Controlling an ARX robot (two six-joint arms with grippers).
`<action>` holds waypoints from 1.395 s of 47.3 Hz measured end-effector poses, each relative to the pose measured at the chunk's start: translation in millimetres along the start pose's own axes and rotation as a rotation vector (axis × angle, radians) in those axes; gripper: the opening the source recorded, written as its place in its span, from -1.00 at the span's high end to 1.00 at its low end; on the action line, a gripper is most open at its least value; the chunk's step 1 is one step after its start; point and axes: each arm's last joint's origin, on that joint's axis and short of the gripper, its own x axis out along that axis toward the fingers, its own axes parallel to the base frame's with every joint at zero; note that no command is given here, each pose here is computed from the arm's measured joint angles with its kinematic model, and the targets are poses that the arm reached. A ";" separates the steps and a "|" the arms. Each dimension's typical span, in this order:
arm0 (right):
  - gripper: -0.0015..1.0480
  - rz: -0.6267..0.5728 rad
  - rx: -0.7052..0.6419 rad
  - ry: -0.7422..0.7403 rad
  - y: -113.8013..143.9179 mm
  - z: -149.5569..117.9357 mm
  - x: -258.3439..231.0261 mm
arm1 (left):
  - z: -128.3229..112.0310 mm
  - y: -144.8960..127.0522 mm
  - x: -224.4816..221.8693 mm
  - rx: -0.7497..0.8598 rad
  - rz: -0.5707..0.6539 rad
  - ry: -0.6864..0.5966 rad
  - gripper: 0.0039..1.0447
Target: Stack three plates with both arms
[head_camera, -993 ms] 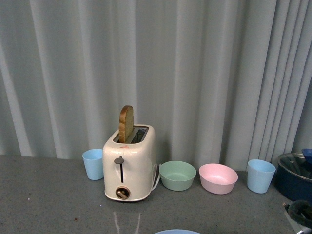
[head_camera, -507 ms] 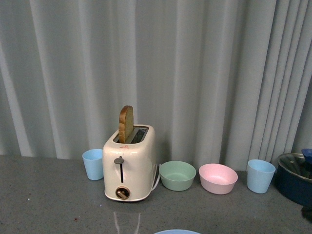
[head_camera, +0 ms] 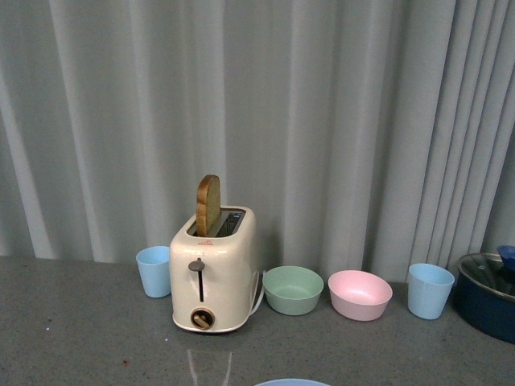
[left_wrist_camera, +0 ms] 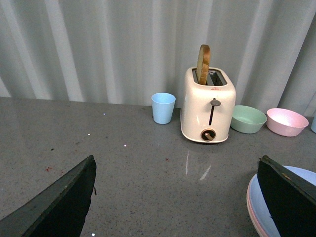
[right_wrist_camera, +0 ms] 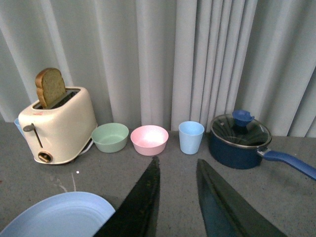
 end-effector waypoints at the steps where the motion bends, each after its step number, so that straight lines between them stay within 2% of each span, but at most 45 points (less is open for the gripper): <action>1: 0.58 0.000 -0.002 0.004 -1.5 -3.9 -0.6 | 0.0 0.0 0.0 0.000 0.000 0.000 -0.87; 5: 0.95 0.001 -0.011 0.012 -6.3 -15.9 -2.8 | 0.0 0.0 0.0 0.000 0.000 0.000 -0.87; 12: 0.94 0.027 -0.009 0.004 -14.0 -25.5 -6.5 | 0.0 0.0 0.0 0.000 0.000 0.000 -0.87; 17: 0.94 -0.014 -0.009 0.006 -21.7 -33.5 -8.6 | 0.0 0.0 0.0 0.000 0.000 0.000 -0.87; 41: 0.94 -0.008 -0.009 0.007 -22.0 -57.1 -20.8 | 0.0 0.0 0.0 0.000 0.000 0.000 -0.87; 59: 0.94 -0.008 -0.009 0.004 -22.0 -56.9 -20.9 | 0.0 0.0 0.0 0.000 0.000 0.000 -0.87; 60: 0.94 -0.008 -0.010 0.004 -22.0 -56.9 -20.9 | 0.0 0.0 0.0 0.000 0.000 0.000 -0.87; 66: 0.52 -0.008 -0.011 0.004 -22.0 -56.9 -20.9 | 0.0 0.0 0.0 0.000 0.000 0.000 -0.87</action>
